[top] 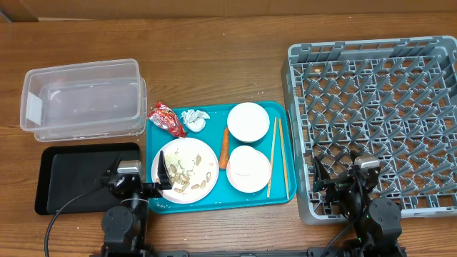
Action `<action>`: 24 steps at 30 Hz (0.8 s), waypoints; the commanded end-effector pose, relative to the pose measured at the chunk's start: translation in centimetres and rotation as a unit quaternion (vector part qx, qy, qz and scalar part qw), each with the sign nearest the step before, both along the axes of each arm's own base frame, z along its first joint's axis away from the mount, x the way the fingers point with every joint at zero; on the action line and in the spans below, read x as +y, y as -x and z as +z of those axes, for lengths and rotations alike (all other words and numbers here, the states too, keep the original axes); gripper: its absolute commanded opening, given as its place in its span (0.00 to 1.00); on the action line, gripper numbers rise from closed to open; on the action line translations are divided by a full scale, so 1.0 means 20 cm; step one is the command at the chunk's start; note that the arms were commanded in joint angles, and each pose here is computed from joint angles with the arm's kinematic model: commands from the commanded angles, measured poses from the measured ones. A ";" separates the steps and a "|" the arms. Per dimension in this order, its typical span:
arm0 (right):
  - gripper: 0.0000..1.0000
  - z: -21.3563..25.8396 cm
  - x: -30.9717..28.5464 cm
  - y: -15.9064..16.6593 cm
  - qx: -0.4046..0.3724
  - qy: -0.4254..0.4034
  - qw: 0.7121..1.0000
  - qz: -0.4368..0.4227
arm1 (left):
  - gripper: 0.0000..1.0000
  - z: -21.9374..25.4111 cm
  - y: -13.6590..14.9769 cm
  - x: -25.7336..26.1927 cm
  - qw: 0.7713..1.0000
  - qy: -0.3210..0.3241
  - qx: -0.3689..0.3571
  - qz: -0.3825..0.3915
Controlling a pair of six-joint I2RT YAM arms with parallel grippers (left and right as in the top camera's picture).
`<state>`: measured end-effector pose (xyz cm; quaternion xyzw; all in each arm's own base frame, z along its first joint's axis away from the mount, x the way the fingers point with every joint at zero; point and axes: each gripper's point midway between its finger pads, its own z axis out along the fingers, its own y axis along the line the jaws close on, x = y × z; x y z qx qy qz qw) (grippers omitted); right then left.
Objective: Sort waste into correct bins and load items into the dishwasher
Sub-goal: 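Reach the left gripper toward the white bowl on the teal tray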
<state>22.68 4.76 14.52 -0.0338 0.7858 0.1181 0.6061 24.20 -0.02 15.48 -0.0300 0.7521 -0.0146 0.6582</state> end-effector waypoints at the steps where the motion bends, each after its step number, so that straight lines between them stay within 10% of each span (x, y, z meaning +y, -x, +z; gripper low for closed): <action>1: 1.00 0.00 0.01 0.00 -0.004 0.001 1.000 0.005 | 1.00 0.00 0.00 0.00 1.000 -0.005 -0.004 -0.002; 12: 1.00 0.04 0.14 0.04 -0.012 -0.025 0.996 0.080 | 1.00 0.06 0.02 -0.22 0.984 0.134 -0.012 -0.114; 19: 1.00 0.48 0.18 0.14 -0.074 -0.091 0.987 0.108 | 1.00 0.58 0.17 -0.36 0.965 0.120 -0.101 -0.212; 24: 1.00 0.69 0.11 0.18 0.015 -0.093 0.994 0.060 | 1.00 0.70 0.13 -0.34 0.971 0.132 0.084 -0.180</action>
